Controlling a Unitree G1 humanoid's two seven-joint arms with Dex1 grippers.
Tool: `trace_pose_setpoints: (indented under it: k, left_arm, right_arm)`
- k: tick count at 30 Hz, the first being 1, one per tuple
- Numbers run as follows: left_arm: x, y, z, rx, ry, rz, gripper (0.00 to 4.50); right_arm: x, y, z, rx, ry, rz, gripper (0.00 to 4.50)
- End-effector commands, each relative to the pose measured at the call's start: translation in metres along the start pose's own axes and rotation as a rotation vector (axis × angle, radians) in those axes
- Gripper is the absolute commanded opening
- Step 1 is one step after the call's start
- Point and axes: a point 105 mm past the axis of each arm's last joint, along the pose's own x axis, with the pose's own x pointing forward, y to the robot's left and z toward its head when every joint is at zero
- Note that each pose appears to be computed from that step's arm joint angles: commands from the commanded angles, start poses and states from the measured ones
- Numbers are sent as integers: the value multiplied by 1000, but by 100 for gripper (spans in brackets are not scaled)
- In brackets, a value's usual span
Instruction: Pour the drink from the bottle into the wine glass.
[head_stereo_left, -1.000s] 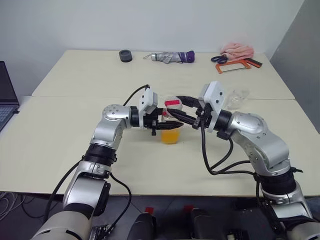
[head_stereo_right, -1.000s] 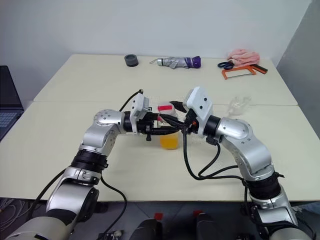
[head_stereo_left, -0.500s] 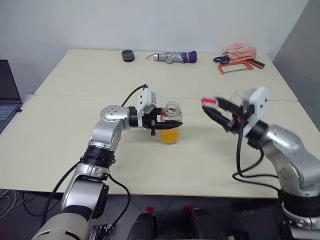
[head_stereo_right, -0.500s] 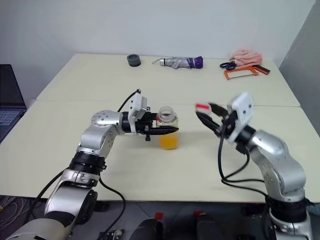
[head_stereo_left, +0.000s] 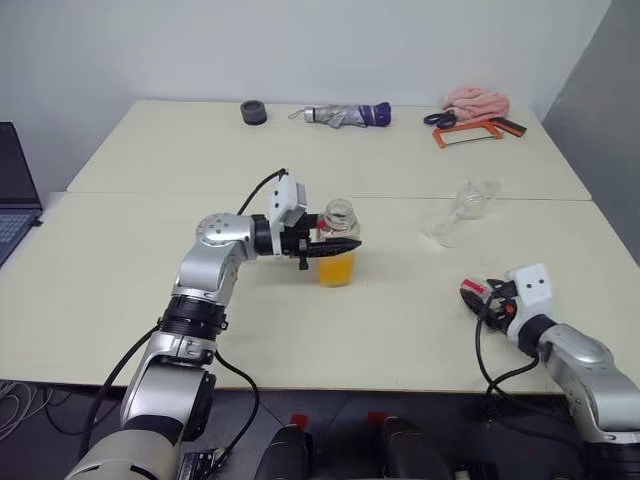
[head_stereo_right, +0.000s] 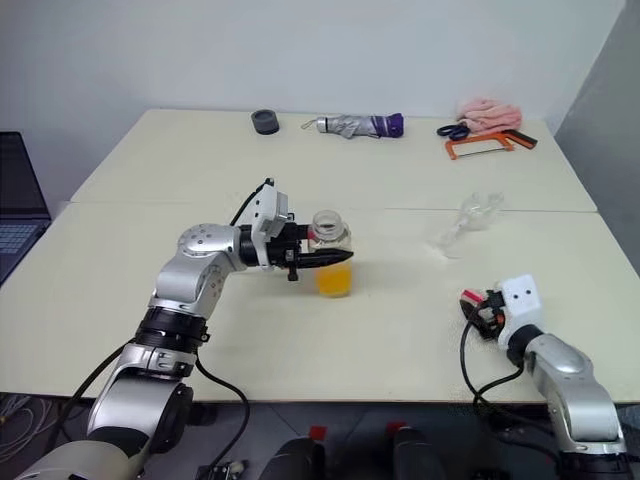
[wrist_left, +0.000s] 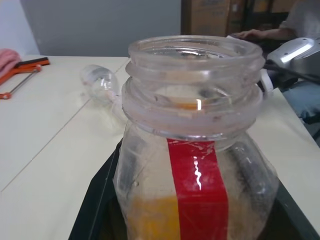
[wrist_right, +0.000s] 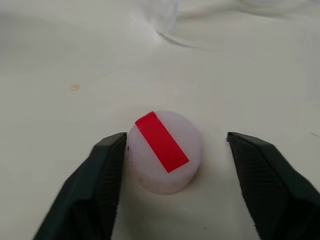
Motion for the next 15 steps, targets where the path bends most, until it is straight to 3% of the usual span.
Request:
trace_pose_setpoints:
  k: [1,4,9,15]
  left_arm:
    - [-12,13,23,52,-75,105,177]
    - [-29,34,28,73,-93,278,177]
    - [-82,86,27,127,-65,747,177]
    - [-133,112,17,82,-67,1067,177]
  right_arm:
    - [-12,0,18,-86,-37,67,450]
    - [-16,3,35,-190,-60,131,450]
    - [-1,83,102,-250,-244,494,450]
    - [35,161,147,-246,-362,707,450]
